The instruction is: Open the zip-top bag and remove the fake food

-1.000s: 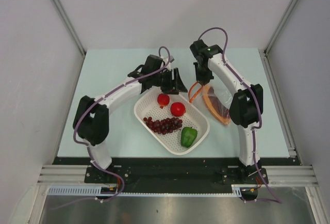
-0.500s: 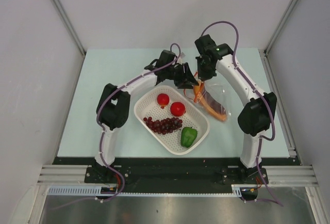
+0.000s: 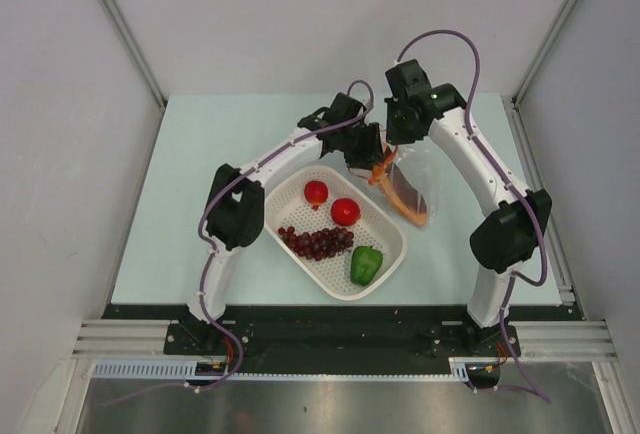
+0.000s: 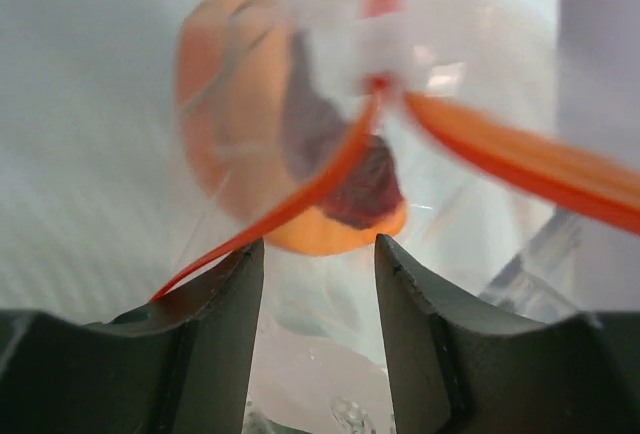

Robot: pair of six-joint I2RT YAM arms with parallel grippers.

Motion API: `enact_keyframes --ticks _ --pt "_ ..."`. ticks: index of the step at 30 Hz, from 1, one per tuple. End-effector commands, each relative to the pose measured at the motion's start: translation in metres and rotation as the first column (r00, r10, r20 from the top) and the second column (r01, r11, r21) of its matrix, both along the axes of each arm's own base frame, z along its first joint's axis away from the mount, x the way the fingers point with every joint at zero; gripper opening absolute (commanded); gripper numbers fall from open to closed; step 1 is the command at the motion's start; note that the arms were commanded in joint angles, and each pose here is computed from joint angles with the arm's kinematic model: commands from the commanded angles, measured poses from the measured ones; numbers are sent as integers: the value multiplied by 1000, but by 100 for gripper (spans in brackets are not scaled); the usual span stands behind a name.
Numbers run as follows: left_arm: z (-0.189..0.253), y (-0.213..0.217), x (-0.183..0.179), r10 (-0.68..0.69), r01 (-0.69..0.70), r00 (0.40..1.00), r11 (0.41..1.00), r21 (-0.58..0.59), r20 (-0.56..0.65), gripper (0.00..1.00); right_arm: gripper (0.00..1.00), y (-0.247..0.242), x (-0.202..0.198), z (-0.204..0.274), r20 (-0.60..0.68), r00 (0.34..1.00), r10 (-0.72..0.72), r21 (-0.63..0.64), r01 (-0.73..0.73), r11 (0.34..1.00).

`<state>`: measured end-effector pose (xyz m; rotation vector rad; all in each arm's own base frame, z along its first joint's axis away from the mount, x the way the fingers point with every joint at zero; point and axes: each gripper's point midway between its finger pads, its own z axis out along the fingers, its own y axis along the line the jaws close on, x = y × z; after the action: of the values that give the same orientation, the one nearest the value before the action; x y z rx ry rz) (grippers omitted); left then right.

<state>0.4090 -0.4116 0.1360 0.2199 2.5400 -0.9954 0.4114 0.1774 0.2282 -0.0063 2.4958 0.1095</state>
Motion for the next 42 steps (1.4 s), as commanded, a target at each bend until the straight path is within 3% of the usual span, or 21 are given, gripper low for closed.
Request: enact_keyframes --ticks 1,7,12,18,23,33,42 --pt "-7 18 4 -17 8 998 991 131 62 52 0 -5 6 50 169 984 -59 59 50 997" --pt "-6 29 6 -9 -14 994 980 197 112 54 0 0 1 58 178 982 -56 101 38 994" --pt "2 11 9 -7 -4 994 996 94 113 65 0 15 -12 59 139 990 -19 210 -11 978" --pt "25 -3 14 -8 15 980 999 -34 200 69 0 15 -20 66 105 994 -19 325 -16 946" --pt "19 -17 8 -39 57 990 990 -129 137 69 0 10 -25 69 102 995 -20 385 -21 922" --pt "27 -46 -11 -119 136 990 937 -321 72 71 0 29 -27 68 54 997 50 583 -72 809" --pt "8 -47 -19 -109 114 994 950 -292 31 74 0 47 -28 85 63 994 86 692 -105 714"
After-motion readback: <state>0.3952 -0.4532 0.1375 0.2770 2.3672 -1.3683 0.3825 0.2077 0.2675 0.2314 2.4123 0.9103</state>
